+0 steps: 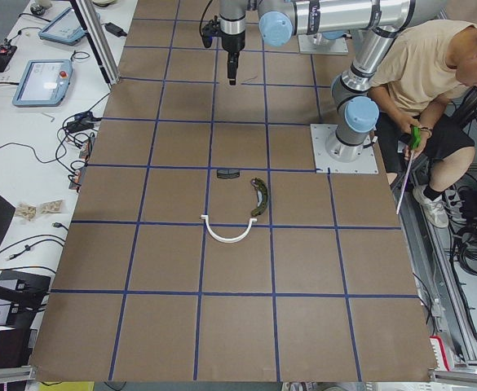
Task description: Place bearing gear from tray to pile
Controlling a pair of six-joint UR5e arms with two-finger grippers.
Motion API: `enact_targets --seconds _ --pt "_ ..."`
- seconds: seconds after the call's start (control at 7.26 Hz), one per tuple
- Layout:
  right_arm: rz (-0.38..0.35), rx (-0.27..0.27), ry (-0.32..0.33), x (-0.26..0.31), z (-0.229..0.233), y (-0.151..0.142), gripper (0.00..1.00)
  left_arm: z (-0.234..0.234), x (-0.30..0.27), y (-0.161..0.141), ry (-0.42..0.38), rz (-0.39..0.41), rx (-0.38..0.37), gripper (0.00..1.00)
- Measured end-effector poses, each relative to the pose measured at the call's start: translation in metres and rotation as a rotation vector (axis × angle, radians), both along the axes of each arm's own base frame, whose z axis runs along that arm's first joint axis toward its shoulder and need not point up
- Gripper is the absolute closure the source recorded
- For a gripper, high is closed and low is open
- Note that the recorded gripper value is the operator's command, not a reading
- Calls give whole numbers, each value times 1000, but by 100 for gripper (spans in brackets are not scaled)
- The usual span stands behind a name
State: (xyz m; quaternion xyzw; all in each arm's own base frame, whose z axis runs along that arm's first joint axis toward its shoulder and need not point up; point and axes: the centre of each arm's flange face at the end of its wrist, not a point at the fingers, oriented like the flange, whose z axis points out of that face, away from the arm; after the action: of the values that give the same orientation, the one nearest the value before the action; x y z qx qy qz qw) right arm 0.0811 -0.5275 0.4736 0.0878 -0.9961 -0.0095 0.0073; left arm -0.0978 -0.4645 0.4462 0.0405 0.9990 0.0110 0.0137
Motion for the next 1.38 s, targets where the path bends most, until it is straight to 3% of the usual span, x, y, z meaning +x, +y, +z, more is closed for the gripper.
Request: enact_targets --seconds 0.41,0.83,1.38 --pt "109 6 4 -156 -21 -3 0 -2 0 -1 0 -1 1 0" --pt "146 -1 81 -298 -42 21 0 -2 0 -2 1 -2 -1 0" --pt "256 16 50 -412 -140 23 0 -2 0 -1 0 -17 -2 0"
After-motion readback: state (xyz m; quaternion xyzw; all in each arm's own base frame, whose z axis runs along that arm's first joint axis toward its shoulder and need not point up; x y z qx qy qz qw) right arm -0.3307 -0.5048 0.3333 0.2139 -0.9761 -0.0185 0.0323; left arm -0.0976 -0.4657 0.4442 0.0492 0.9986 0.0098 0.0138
